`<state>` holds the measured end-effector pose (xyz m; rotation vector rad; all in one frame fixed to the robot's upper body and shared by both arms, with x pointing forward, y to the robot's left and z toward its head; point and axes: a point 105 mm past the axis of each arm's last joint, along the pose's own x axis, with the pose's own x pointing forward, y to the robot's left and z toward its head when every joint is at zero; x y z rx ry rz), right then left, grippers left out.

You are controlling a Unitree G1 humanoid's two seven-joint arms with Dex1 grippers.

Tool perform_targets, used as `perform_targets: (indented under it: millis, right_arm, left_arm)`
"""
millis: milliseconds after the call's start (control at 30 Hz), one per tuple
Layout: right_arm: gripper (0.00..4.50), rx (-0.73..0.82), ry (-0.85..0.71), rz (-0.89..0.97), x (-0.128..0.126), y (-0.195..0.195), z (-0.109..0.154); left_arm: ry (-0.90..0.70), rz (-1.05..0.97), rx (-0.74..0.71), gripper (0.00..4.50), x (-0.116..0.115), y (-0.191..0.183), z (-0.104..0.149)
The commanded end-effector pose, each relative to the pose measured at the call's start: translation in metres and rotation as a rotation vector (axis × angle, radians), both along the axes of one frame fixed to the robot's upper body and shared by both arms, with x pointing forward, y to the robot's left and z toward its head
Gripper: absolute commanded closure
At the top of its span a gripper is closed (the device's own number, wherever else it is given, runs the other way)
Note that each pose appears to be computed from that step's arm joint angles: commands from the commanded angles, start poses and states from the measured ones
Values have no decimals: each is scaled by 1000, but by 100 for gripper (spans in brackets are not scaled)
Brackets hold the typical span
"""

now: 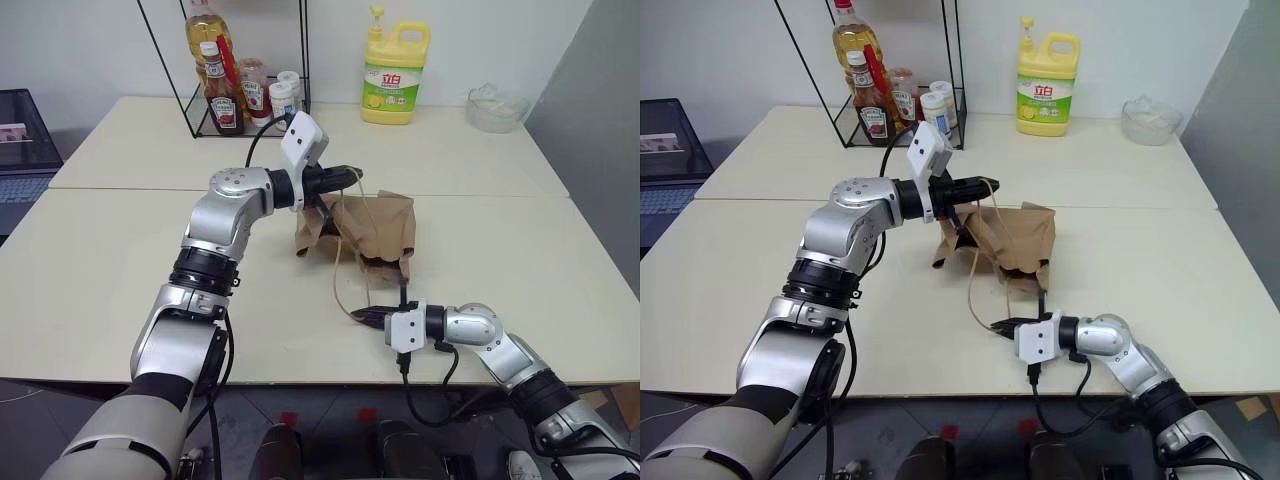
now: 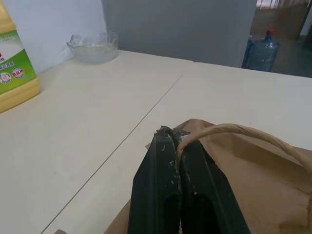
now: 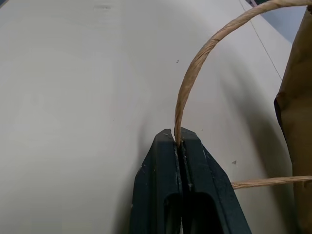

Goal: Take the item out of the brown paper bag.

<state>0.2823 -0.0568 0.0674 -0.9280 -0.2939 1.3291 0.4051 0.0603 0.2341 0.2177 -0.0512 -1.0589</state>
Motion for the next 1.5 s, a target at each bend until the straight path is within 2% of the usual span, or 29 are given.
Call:
perform_targets:
  millis: [33, 500, 1500]
  right_arm:
    - [448, -119, 36, 57, -14, -4, -27]
    - [448, -246, -44, 112, -18, -14, -45]
    - [448, -311, -7, 150, -28, -21, -60]
  left_arm:
    - [-185, 43, -96, 450, 0, 6, 61]
    - [-195, 78, -126, 450, 9, 7, 79]
    - [-200, 181, -227, 450, 26, 12, 103]
